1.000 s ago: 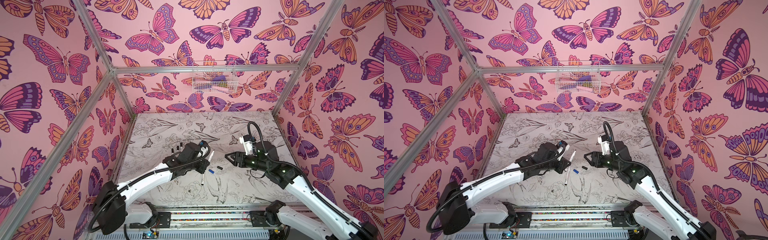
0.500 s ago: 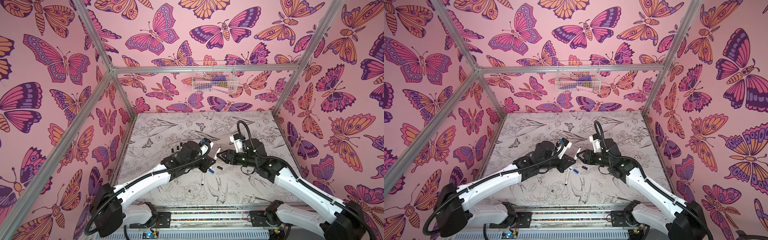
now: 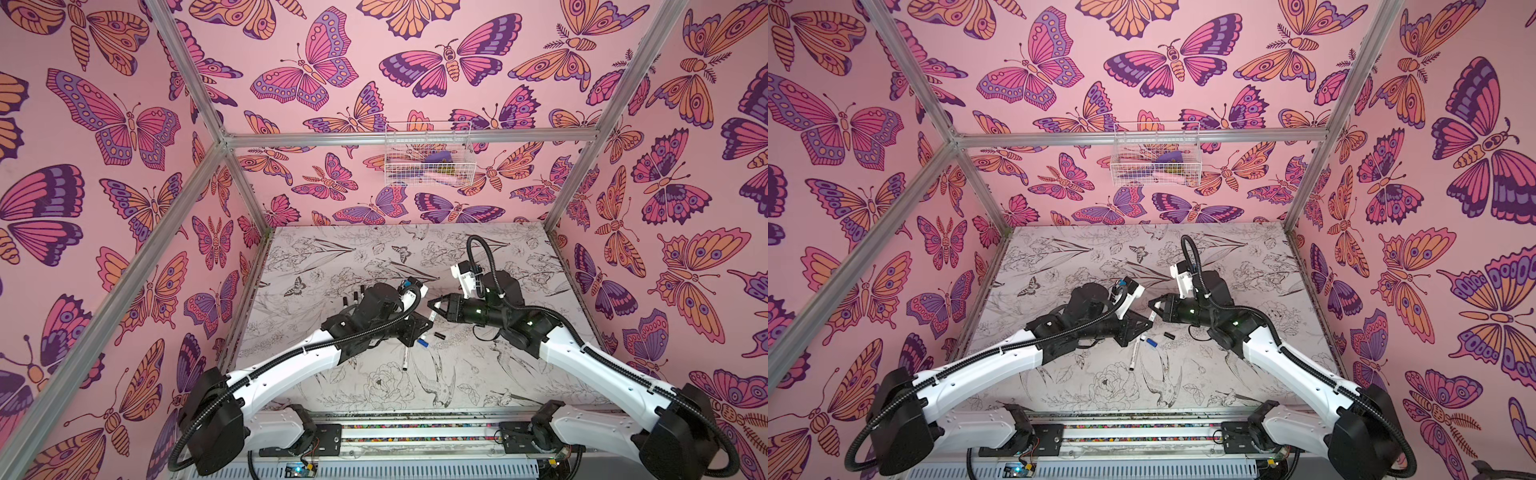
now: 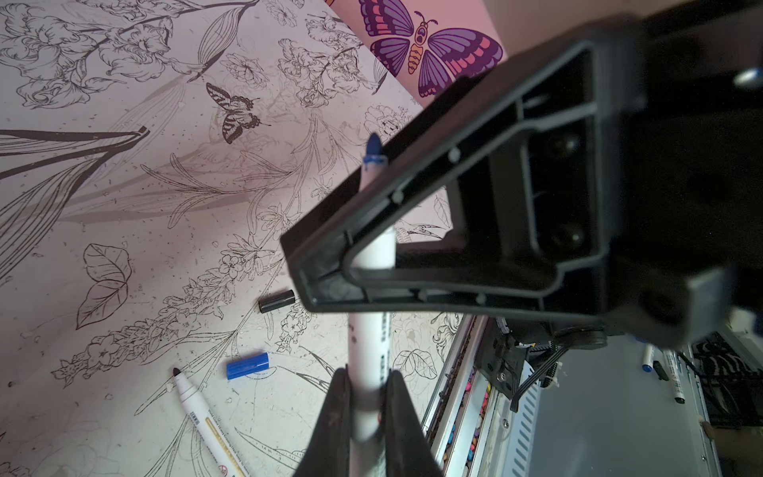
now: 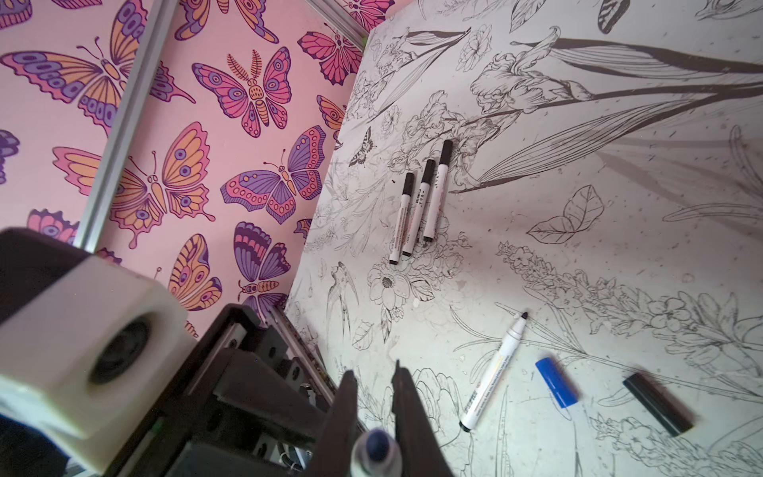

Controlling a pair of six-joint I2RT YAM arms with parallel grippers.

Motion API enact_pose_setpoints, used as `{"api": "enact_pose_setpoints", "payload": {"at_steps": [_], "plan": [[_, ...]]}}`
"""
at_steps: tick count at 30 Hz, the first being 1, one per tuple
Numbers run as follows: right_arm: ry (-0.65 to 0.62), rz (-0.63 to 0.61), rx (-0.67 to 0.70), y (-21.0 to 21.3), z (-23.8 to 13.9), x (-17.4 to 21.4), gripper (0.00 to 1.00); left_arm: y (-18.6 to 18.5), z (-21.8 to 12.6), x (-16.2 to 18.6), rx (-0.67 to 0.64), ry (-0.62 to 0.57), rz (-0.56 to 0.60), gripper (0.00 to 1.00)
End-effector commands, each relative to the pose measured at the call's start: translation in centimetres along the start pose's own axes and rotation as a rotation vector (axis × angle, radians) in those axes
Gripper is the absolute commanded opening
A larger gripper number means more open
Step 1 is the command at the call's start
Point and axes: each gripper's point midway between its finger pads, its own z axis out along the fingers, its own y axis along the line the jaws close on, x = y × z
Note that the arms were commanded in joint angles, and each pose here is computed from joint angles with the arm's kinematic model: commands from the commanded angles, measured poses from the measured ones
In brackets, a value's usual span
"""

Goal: Insert the pens into the pen caps
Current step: 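Lift the blue-tipped marker upright toward the right gripper with the left gripper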

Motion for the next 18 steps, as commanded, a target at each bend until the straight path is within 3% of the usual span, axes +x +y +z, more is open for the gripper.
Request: {"api": "enact_pose_setpoints", "payload": {"at_steps": [1, 6, 18], "plan": [[-0.022, -0.022, -0.040, 1.6, -0.1, -0.9, 0.09, -0.4, 0.2, -0.1, 0.023, -0.011, 0.001, 0.01], [-0.012, -0.032, -0.054, 2.1, -0.4, -0.6, 0.06, 0.2, 1.2, -0.2, 0.000, 0.000, 0.002, 0.28], [0.006, -0.047, -0.039, 1.8, -0.8, 0.3, 0.03, -0.4, 1.5, -1.9, 0.009, -0.010, 0.056, 0.26]]}}
